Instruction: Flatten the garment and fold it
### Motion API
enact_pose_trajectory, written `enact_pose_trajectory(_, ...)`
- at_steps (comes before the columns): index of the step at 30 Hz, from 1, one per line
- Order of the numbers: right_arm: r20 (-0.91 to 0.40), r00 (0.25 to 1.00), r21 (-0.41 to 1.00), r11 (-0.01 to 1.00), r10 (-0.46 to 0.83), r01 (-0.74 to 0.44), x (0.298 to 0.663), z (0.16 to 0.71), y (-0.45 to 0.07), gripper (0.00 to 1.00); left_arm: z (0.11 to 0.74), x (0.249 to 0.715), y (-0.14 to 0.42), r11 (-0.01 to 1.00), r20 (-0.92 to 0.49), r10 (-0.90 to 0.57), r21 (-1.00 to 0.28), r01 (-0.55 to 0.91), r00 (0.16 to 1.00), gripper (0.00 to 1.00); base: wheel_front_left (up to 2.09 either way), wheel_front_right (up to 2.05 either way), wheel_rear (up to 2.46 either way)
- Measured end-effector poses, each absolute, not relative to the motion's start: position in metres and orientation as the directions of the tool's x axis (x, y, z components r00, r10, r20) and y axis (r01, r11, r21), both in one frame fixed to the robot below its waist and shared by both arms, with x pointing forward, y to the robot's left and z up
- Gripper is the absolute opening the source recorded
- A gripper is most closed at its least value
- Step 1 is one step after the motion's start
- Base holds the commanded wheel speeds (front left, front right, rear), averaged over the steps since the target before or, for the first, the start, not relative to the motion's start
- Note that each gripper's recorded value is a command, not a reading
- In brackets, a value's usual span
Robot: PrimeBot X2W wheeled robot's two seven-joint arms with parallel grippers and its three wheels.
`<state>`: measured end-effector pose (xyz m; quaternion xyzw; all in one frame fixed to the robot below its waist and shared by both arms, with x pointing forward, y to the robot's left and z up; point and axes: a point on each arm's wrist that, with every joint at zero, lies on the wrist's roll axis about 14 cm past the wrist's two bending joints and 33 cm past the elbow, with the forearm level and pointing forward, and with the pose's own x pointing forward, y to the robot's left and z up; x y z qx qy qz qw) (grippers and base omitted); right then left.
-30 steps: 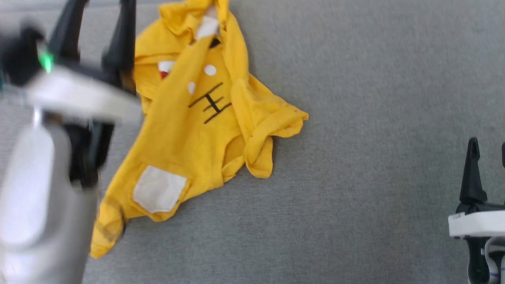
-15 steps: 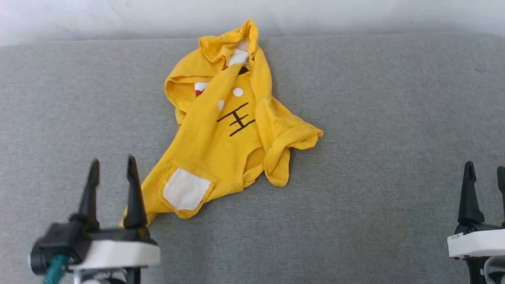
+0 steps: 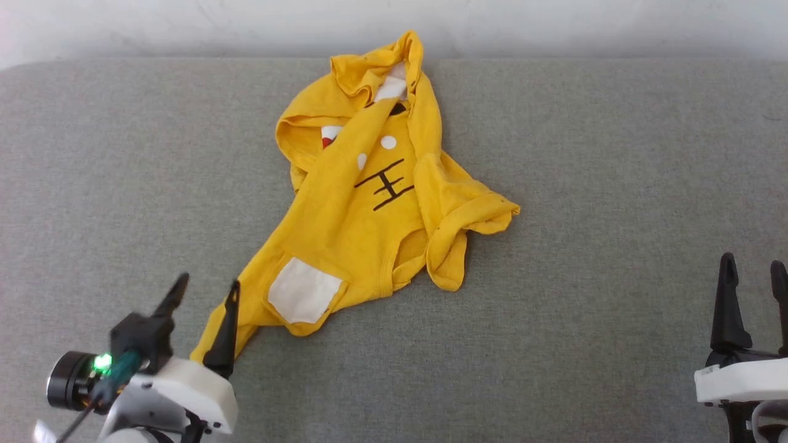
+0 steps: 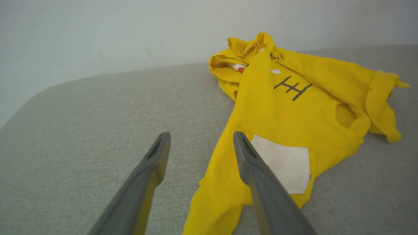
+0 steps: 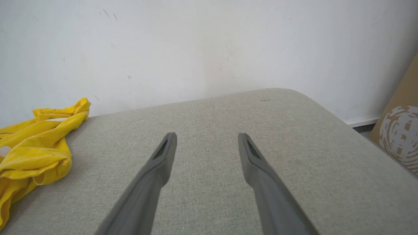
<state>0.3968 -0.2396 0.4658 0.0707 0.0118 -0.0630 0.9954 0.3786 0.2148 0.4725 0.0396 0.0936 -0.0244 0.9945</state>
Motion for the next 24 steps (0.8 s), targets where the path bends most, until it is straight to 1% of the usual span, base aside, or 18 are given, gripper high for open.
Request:
enact_pose_trajectory(2,-0.042,0.991,0.141,0.982,-0.123,0.128,0.397,0.462,-0.239,1.0,0.451,0.378,0.214,0.989,-0.313,-0.083,0.095,0.118,0.946,1.0,0.0,0.0,0.0)
enact_pose_trajectory(5,-0.059,0.99,0.139,0.981,-0.127,0.134,0.397,0.456,-0.24,1.0,0.425,0.375,0.213,0.981,-0.448,-0.125,0.08,0.179,0.885,1.0,0.0,0.0,0.0)
enact_pose_trajectory(10,-0.071,0.988,0.135,0.98,-0.14,0.148,0.4,0.451,-0.245,1.0,0.403,0.384,0.208,0.969,-0.552,-0.169,0.057,0.239,0.817,1.0,0.0,0.0,0.0)
enact_pose_trajectory(11,-0.071,0.987,0.134,0.979,-0.143,0.151,0.4,0.451,-0.246,1.0,0.397,0.384,0.206,0.966,-0.576,-0.18,0.051,0.254,0.798,0.98,0.0,0.0,0.0)
enact_pose_trajectory(12,-0.073,0.987,0.133,0.979,-0.146,0.154,0.401,0.45,-0.247,1.0,0.393,0.385,0.203,0.963,-0.589,-0.192,0.042,0.267,0.785,0.45,0.0,0.0,0.0)
enact_pose_trajectory(13,-0.076,0.986,0.132,0.979,-0.148,0.157,0.4,0.449,-0.247,1.0,0.391,0.387,0.199,0.961,-0.592,-0.205,0.029,0.275,0.779,0.0,0.0,0.0,0.0)
enact_pose_trajectory(16,-0.082,0.984,0.128,0.978,-0.157,0.166,0.399,0.447,-0.25,1.0,0.394,0.395,0.187,0.952,-0.581,-0.248,0.003,0.307,0.775,0.0,0.0,0.0,0.0)
enact_pose_trajectory(18,-0.081,0.984,0.127,0.978,-0.158,0.168,0.4,0.446,-0.251,1.0,0.401,0.4,0.186,0.95,-0.558,-0.25,0.018,0.313,0.791,0.0,0.0,0.0,0.0)
enact_pose_trajectory(21,-0.076,0.986,0.13,0.979,-0.148,0.157,0.402,0.448,-0.247,1.0,0.426,0.412,0.185,0.942,-0.478,-0.241,0.094,0.322,0.845,0.0,0.0,0.0,0.0)
enact_pose_trajectory(24,-0.07,0.988,0.133,0.98,-0.137,0.145,0.405,0.45,-0.243,1.0,0.463,0.419,0.161,0.903,-0.368,-0.31,0.176,0.393,0.877,0.0,0.0,0.0,0.0)
